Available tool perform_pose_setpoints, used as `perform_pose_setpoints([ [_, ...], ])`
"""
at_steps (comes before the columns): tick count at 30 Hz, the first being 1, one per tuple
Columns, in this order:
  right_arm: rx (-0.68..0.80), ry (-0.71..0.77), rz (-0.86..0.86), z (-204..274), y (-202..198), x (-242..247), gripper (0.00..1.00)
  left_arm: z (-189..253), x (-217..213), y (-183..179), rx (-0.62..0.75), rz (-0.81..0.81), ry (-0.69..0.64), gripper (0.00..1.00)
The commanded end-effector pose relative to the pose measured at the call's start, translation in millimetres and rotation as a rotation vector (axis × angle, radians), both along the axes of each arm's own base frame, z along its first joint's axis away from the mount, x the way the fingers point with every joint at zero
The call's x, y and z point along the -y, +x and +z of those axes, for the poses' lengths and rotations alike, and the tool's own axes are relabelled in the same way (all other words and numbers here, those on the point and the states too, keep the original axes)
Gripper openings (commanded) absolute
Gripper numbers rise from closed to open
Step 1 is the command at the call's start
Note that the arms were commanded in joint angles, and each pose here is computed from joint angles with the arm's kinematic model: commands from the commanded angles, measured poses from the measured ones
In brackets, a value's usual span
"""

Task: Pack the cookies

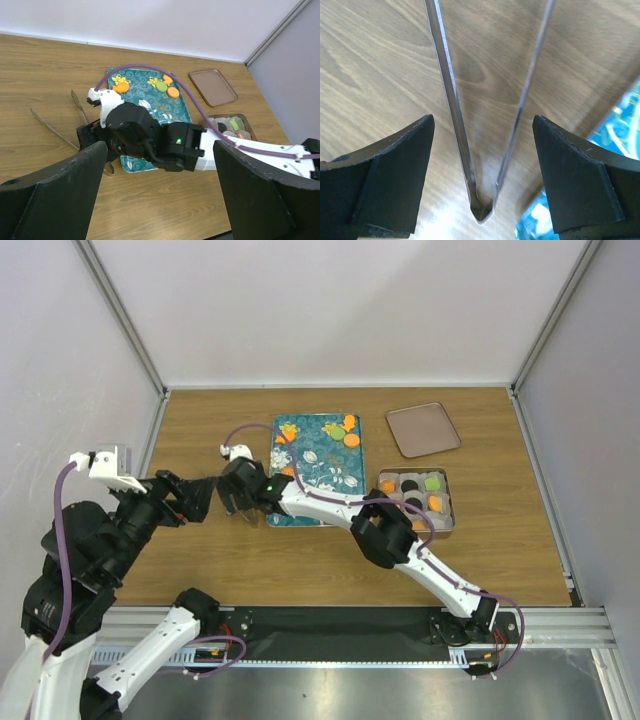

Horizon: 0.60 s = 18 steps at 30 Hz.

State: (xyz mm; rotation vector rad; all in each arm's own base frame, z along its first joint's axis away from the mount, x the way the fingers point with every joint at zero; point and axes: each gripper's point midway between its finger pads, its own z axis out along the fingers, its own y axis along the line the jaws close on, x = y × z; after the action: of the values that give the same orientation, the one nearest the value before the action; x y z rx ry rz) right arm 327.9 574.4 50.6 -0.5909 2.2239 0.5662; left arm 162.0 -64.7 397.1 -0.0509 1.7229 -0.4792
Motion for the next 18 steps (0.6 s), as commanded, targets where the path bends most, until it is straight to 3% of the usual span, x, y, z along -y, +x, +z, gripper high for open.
perform_pose_setpoints([
  [1, 0.121, 0.191, -0.029, 119.9, 19.8, 2.2, 0.85, 20.3, 1.1, 5.3, 0.046, 0.007, -0.016, 0.94],
  [6, 0.143, 0.226, -0.071, 168.5, 26.6, 36.2, 0.84, 28.6, 2.7, 9.7, 0.065, 0.007, -0.015, 0.94],
  [9, 0.142, 0.158, -0.145, 163.5, 35.5, 73.0, 0.84, 26.3, 8.3, 15.8, 0.057, -0.005, -0.013, 0.94],
  [10, 0.161, 0.178, -0.182, 186.9, 43.1, 94.6, 0.82, 24.2, 11.2, 18.4, 0.051, -0.012, -0.014, 0.94],
  [18, 0.113, 0.165, -0.513, 208.8, 87.1, 276.4, 0.78, -11.0, 42.7, 44.6, -0.025, -0.097, -0.002, 0.94],
])
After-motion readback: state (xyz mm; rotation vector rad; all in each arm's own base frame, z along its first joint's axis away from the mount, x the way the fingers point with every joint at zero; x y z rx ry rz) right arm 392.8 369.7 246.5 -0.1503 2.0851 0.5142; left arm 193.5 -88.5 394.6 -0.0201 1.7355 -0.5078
